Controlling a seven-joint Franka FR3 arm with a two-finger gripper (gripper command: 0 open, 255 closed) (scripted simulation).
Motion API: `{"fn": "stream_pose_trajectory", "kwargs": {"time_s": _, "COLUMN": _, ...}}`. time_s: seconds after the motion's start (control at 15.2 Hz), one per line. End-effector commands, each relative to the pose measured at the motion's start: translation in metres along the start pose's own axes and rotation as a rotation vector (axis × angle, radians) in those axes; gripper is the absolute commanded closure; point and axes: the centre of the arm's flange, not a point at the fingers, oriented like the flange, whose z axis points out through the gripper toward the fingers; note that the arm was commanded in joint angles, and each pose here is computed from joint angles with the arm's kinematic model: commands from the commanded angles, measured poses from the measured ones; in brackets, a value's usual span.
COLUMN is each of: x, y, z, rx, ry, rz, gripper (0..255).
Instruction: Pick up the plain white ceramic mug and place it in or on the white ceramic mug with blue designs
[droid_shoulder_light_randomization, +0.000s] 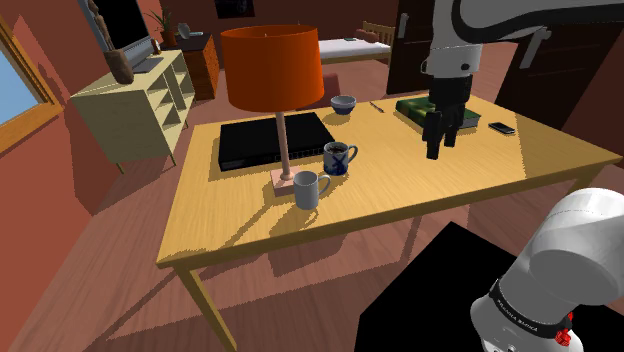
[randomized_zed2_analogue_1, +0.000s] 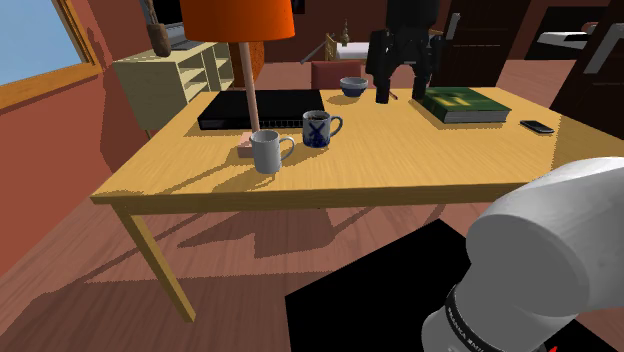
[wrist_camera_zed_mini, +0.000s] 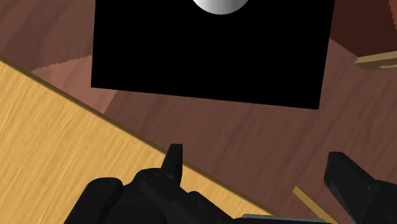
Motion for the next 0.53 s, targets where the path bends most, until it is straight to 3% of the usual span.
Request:
{"fn": "stream_pose_trajectory", "kwargs": {"time_s": 0.0, "x": 0.000, "y": 0.000, "z": 0.000, "rx": 0.000, "ry": 0.000, "rz": 0.000, "gripper": 0}}
{"fn": "stream_pose_trajectory", "kwargs": {"time_s": 0.46, "x": 0.076, "y": -0.048, "z": 0.024, "rx": -0.017, "ry": 0.005, "rz": 0.060, "gripper": 0}}
